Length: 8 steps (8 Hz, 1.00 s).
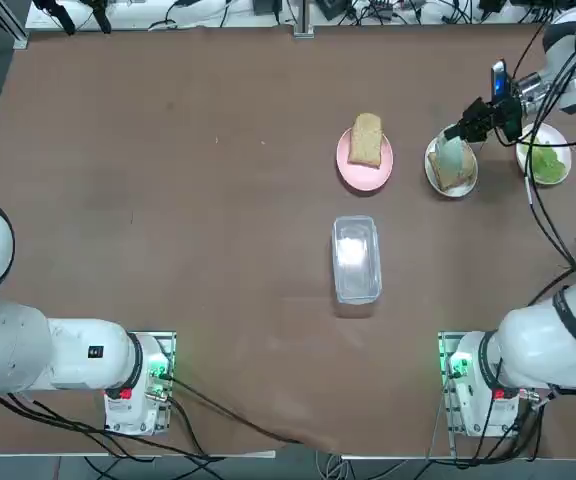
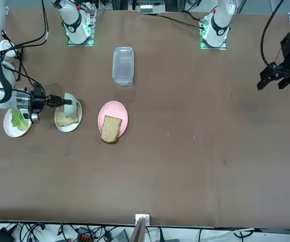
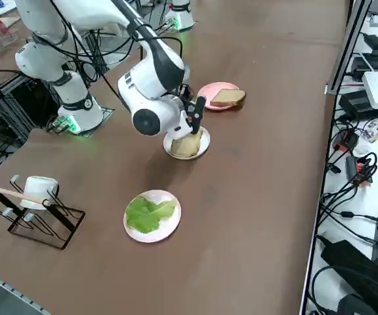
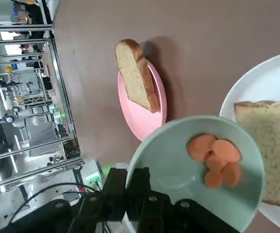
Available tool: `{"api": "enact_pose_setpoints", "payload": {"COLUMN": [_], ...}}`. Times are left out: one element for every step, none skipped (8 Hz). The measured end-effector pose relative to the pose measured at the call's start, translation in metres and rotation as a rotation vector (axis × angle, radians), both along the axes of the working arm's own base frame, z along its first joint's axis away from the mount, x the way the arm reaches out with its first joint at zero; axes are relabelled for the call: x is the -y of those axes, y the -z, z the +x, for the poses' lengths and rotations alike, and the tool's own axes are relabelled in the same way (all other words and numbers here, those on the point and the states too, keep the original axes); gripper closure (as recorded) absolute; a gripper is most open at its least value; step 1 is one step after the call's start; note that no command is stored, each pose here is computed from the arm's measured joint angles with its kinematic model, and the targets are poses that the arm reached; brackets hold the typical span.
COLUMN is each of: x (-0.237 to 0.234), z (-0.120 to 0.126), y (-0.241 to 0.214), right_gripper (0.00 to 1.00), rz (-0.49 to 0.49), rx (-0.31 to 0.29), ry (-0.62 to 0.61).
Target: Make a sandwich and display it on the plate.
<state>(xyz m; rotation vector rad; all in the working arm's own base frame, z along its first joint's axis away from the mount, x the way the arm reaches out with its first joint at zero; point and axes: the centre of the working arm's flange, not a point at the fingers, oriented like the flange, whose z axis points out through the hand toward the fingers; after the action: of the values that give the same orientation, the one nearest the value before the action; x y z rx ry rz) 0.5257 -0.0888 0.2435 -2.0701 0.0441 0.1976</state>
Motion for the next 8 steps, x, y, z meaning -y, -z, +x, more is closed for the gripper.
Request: {"api": "enact_pose_setpoints", "payload": {"x": [0.005, 0.010, 0.017, 0.026, 0.033, 0.037, 0.040, 0.043], "z": [-0.002, -0.005, -0.006, -0.004, -0.003, -0.004, -0.004, -0.005], "y": [0.008, 0.017, 0.025, 0.029, 0.031, 0.034, 0.038, 0.043], "right_gripper": [0.97, 0.97, 0.97, 0.97, 0.97, 0.97, 0.97, 0.97], "rz": [0.040, 0.096, 0.135, 0.158, 0.181, 0.210, 0.233, 0.241], "rx": [0.017, 0.031, 0.039, 0.044, 0.049, 0.063, 0.073, 0.078], "ry": [0.006, 0.012, 0.019, 0.026, 0.035, 0.042, 0.045, 0.046]}}
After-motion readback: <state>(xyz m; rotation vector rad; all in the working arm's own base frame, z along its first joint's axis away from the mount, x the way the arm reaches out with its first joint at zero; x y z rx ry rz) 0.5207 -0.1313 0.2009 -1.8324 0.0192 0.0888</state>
